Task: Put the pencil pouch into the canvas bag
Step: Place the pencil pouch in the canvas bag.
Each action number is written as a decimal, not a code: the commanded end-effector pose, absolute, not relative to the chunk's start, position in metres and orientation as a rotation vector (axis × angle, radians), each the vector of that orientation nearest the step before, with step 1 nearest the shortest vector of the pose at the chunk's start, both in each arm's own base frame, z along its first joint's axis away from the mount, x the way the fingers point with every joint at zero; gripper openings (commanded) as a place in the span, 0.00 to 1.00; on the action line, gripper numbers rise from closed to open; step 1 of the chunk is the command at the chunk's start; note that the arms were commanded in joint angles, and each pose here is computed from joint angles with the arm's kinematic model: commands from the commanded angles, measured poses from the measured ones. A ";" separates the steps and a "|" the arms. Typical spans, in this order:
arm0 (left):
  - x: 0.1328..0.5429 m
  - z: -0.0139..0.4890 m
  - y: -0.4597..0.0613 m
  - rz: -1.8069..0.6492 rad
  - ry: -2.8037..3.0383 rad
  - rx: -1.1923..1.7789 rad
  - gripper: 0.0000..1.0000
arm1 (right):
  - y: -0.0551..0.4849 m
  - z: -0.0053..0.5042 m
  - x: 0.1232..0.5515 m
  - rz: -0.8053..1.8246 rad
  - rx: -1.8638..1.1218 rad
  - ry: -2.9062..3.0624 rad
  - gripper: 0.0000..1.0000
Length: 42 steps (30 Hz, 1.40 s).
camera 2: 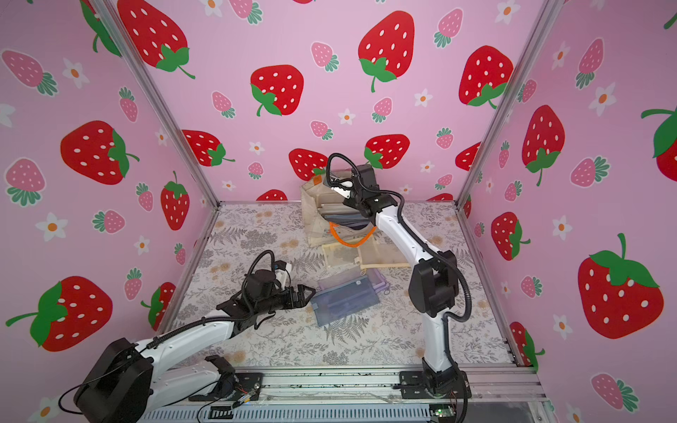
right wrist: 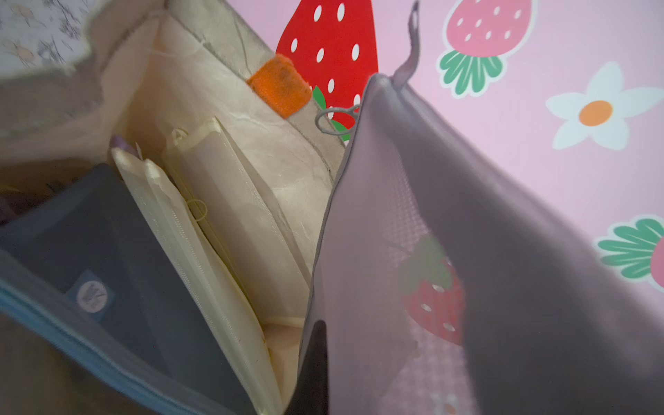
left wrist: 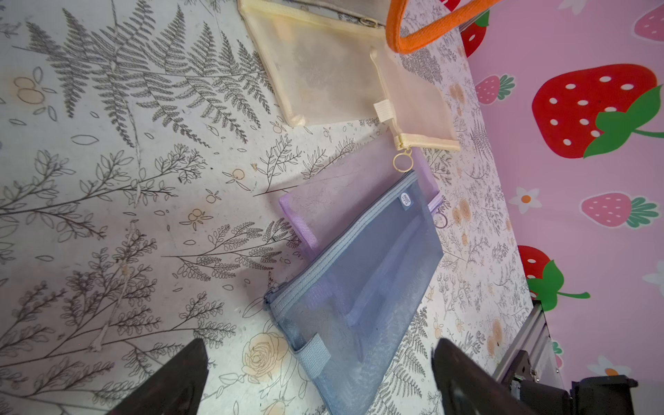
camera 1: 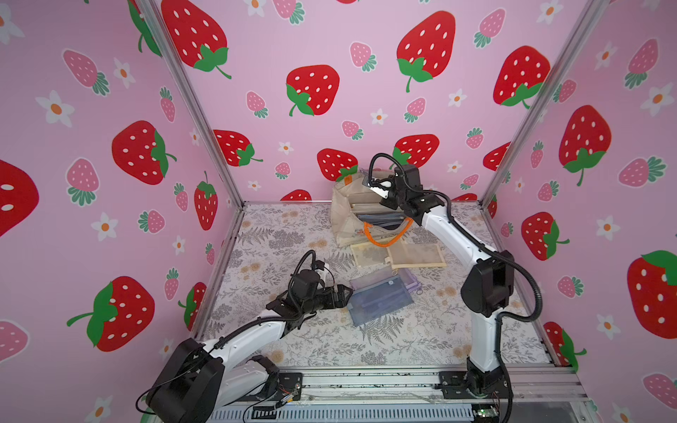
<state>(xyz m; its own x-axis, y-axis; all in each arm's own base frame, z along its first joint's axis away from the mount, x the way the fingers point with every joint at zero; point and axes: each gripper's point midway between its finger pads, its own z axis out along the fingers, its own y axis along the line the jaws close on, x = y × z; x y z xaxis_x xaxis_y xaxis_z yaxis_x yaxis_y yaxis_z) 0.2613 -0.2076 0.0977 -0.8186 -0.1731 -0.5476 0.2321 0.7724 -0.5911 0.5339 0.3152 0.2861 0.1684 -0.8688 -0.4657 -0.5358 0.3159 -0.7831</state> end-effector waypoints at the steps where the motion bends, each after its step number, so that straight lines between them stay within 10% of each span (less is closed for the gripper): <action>1: 0.271 0.113 -0.214 -0.942 2.314 0.053 0.99 | 0.312 0.290 0.549 -0.546 -1.371 1.448 0.00; 8: 0.274 0.115 -0.213 -0.953 2.312 0.047 0.99 | 0.317 0.254 0.548 -0.491 -1.416 1.517 0.00; 13: 0.275 0.120 -0.211 -0.960 2.297 0.038 0.99 | 0.324 0.250 0.535 -0.380 -1.420 1.553 0.35; 18: 0.273 0.125 -0.208 -0.959 2.290 0.033 0.99 | 0.324 0.263 0.523 -0.326 -1.384 1.562 0.50; 32: 0.273 0.123 -0.202 -0.851 2.389 0.081 0.99 | 0.303 0.351 0.454 -0.007 -1.029 1.679 0.74; 42: 0.277 0.116 -0.212 -0.874 2.469 0.093 0.99 | 0.257 0.304 0.356 0.326 -0.807 1.911 0.85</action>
<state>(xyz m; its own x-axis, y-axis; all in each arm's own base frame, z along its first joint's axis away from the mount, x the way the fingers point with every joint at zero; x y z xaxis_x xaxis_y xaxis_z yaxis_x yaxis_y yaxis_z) 0.2753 -0.2088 0.1079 -0.8607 -0.1191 -0.4949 0.2136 0.7979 -0.5636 0.3801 0.2602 0.3231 -0.1595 -0.4892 -0.8575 -0.6439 0.7100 -0.2852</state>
